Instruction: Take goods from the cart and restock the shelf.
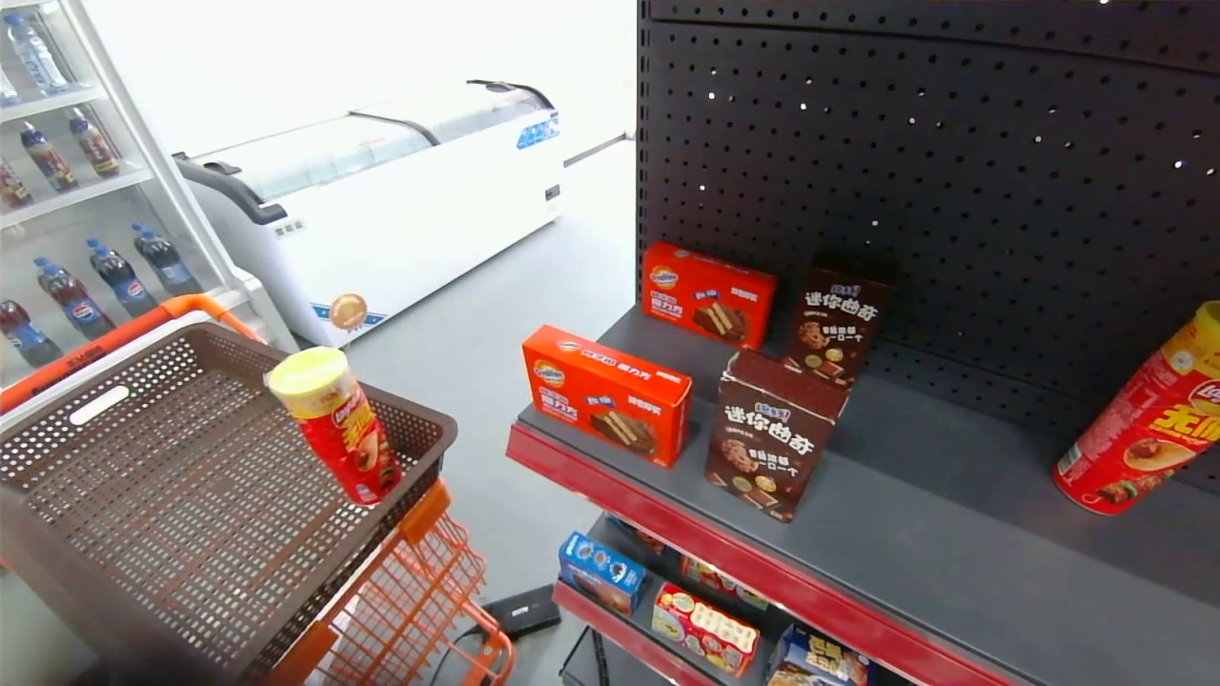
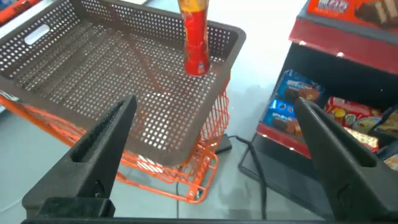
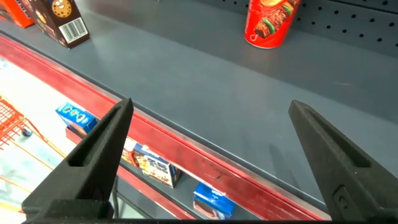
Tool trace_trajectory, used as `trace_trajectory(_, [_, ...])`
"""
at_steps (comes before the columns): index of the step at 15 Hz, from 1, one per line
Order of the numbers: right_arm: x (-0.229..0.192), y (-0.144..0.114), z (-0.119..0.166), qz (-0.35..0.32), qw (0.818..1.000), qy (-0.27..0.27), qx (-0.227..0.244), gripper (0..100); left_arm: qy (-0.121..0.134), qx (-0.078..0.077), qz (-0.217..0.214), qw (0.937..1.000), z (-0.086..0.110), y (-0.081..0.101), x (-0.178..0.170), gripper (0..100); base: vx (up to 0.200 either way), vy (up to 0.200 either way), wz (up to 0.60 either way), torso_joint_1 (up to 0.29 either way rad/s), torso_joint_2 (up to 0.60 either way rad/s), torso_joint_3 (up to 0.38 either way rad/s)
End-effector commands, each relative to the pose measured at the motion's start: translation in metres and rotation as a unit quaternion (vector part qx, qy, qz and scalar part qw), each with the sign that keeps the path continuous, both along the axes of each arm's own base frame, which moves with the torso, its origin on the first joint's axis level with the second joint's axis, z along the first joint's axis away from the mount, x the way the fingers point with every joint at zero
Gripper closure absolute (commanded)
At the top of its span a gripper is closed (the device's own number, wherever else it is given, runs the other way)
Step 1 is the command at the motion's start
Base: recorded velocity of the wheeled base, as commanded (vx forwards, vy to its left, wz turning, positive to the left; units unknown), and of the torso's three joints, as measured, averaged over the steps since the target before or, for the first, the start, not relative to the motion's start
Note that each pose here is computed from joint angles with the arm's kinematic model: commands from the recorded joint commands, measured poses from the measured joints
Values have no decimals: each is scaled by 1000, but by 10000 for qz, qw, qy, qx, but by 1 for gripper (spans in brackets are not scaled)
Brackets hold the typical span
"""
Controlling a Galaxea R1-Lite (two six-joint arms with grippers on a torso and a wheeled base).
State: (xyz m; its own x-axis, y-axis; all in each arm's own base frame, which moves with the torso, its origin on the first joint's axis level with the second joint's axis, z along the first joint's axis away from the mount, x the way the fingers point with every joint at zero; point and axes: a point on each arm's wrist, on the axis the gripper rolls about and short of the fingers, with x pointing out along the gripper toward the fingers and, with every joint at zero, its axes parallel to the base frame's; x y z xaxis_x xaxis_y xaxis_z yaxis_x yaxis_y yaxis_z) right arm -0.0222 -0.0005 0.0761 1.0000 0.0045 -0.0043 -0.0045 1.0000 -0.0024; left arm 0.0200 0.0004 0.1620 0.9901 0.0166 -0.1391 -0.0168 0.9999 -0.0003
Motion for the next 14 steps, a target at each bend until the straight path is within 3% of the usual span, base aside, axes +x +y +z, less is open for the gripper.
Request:
trace_trajectory(1, [0,0,0,8,10000,-6,-4,0,753,-221,120,9968,21,2,57,0,0,0,0,0,0,0])
trace_trajectory(4, [0,0,0,1,10000,-6,-4,0,1492,-206,207,9884,7,5,86,0,0,0,0,0,0,0])
trace_trajectory(6, [0,0,0,8,10000,-6,-4,0,1339,-160,383,9901,6,9,114,0,0,0,0,0,0,0])
trace_trajectory(8, [0,0,0,8,10000,-6,4,0,1223,48,648,9904,-2,18,144,0,0,0,0,0,0,0])
trace_trajectory(14, [0,0,0,1,10000,-6,4,0,822,107,660,9944,-33,24,201,0,0,0,0,0,0,0])
